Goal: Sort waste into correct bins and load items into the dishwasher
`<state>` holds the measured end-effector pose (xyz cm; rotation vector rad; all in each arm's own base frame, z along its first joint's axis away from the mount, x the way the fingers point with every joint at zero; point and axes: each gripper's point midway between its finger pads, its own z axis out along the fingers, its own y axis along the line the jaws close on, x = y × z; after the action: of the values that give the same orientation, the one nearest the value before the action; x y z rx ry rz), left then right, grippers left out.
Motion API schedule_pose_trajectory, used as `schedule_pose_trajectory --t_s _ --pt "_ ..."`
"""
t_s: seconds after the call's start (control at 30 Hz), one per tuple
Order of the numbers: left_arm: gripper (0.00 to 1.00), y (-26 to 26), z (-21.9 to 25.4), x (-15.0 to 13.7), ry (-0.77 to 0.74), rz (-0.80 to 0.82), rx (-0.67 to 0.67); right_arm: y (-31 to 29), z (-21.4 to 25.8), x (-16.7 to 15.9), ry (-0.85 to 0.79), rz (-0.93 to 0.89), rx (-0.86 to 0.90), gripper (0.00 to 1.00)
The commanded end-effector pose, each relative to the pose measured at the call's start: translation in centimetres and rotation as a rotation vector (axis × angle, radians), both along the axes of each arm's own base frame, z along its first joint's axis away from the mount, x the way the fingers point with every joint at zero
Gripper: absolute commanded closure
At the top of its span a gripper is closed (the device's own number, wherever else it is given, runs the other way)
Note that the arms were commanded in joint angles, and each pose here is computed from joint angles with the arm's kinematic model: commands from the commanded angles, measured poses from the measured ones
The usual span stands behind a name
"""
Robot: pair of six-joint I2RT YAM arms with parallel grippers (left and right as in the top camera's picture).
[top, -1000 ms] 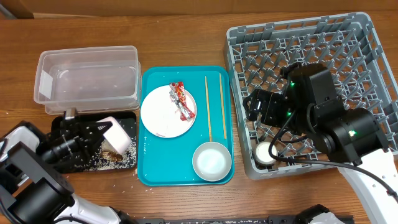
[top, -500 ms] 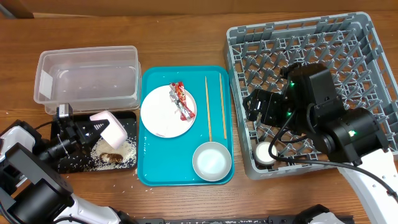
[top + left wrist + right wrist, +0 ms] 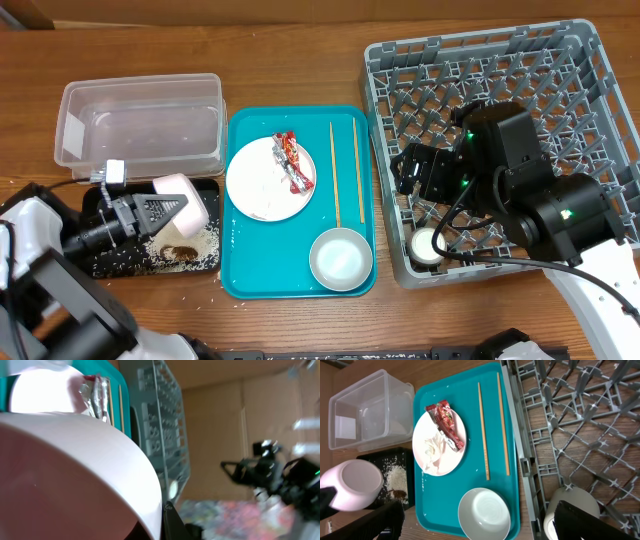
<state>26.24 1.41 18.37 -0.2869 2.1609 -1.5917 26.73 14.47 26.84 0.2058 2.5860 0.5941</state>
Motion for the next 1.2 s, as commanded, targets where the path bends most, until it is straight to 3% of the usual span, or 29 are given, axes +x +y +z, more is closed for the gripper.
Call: schedule_pose_trajectory --t_s 0.0,0.03,0.1,0.27,0.43,0.47,0.7,0.83,0.93,1.07,1.17 --pt "0.96 1.2 -0.6 -0.3 0.135 0.04 0.238 0.0 0.7 0.1 -0.02 -0.001 0.011 0.02" --pt "0.96 1.9 -1.0 -0.2 0.211 0.092 0.268 0.0 0.7 0.1 -0.02 -0.001 0.011 0.02" --pt "0.96 -0.3 0.9 -0.7 0.127 0.022 0.315 0.0 0.7 0.1 -0.018 -0.001 0.01 0.02" --pt "0.96 -4.9 1.5 -1.7 0.188 -0.075 0.622 0.1 0.8 0.2 -0.023 -0.001 0.012 0.02" --pt "0.96 -12.2 0.5 -1.5 0.156 -0.173 0.856 0.0 0.8 0.2 -0.022 -0.001 0.012 0.01" --pt "0.96 -13.5 -0.7 -2.1 0.213 -0.16 0.94 0.0 0.7 0.1 -0.018 -0.001 0.01 0.01" --pt "0.96 -15.9 -6.8 -6.8 0.496 -0.145 1.166 -0.1 0.5 -0.2 -0.003 -0.001 0.003 0.0" --pt "0.94 -15.4 -10.9 -7.7 0.597 -0.104 1.272 -0.1 0.5 -0.2 -0.002 -0.001 0.003 0.0" --pt "0.72 -16.5 -11.4 -6.3 0.575 -0.099 1.217 -0.1 0.5 -0.2 -0.003 -0.001 0.003 0.0" --pt "0.2 -18.3 -8.6 -3.6 0.468 -0.129 1.146 -0.1 0.5 -0.2 -0.003 -0.001 0.003 0.0" --pt "0.1 -17.2 -6.2 0.3 0.359 -0.041 1.163 -0.1 0.5 -0.2 -0.003 -0.001 0.003 0.0"
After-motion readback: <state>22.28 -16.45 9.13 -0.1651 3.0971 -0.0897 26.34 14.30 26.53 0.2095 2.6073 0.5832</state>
